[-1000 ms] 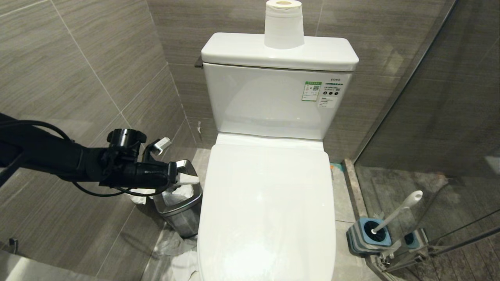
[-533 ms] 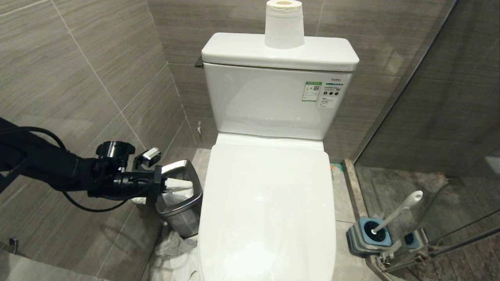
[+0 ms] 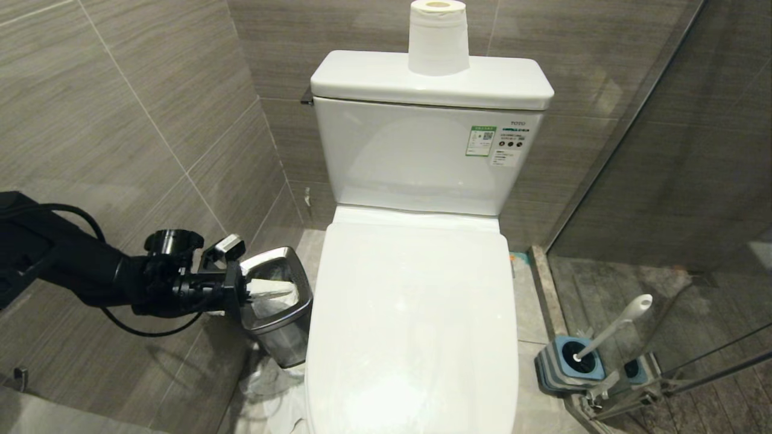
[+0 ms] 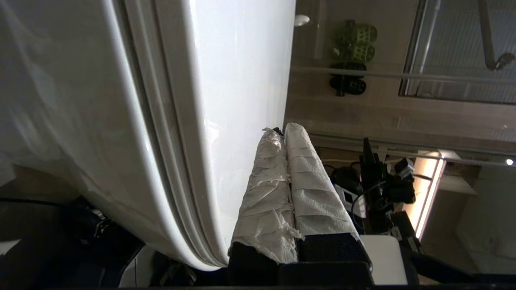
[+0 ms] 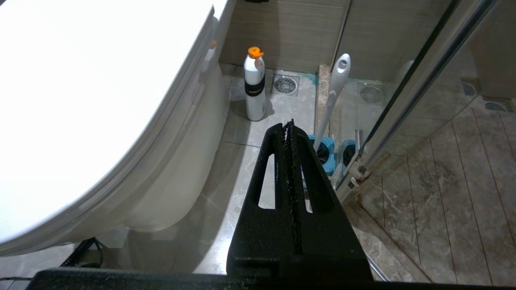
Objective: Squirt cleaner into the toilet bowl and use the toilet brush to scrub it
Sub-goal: Use the left hand to lift the toilet lid slightly
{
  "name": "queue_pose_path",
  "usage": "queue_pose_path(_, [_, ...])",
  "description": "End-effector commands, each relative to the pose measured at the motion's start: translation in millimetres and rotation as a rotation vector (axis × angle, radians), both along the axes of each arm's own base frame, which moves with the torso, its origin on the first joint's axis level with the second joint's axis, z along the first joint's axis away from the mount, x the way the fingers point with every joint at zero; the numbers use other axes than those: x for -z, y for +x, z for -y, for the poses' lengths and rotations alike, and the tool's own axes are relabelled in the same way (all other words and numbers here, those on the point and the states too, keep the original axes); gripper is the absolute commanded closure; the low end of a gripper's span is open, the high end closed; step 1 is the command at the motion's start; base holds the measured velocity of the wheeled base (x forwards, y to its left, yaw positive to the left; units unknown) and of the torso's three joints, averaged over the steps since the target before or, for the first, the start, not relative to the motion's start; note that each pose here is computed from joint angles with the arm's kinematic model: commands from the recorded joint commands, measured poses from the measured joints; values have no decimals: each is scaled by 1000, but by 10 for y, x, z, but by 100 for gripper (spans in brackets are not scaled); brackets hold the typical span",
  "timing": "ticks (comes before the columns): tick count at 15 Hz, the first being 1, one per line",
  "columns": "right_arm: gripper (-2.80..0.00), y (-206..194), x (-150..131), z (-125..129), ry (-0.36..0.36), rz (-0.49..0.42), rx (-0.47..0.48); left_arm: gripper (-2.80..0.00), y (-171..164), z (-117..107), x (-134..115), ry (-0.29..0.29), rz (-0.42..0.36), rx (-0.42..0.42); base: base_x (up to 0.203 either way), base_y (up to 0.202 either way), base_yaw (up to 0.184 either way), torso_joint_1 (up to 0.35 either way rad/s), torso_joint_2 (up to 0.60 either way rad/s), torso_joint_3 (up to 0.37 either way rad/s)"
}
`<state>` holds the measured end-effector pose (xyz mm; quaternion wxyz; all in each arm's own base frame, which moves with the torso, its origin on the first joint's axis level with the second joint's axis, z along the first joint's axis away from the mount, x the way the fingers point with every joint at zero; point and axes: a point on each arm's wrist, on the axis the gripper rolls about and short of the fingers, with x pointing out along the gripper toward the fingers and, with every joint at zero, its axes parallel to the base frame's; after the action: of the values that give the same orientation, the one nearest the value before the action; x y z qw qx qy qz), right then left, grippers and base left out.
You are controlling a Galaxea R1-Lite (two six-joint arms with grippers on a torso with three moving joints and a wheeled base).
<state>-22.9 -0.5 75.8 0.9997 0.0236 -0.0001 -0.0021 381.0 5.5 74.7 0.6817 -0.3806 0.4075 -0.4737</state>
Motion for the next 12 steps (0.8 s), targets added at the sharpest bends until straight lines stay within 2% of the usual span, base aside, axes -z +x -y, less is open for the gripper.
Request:
queue_pose_path(1, [0,1,0,0,0,-2,2,0,-30,-11,82,-6,-11,2,0,0,0,0,0,0])
queue_pose_path(2, [0,1,0,0,0,-2,1,0,-27,-33,124,-6,-12,-4,0,0,0,0,0,0])
queue_pose_path(3, [0,1,0,1,0,-2,-1,-280,-20,-34,158,-7,-16,-4,0,0,0,0,0,0])
queue_pose_path(6, [0,1,0,1,0,-2,0,-280,-11,-57,185,-9,-14,-8,0,0,0,0,0,0])
queue_pose_path(9, [0,1,0,0,0,-2,0,-280,-30,-120,275,-50,-25,6,0,0,0,0,0,0])
queue_pose_path(12, [0,1,0,0,0,-2,0,-280,-178,-137,516,-31,22,24,0,0,0,0,0,0])
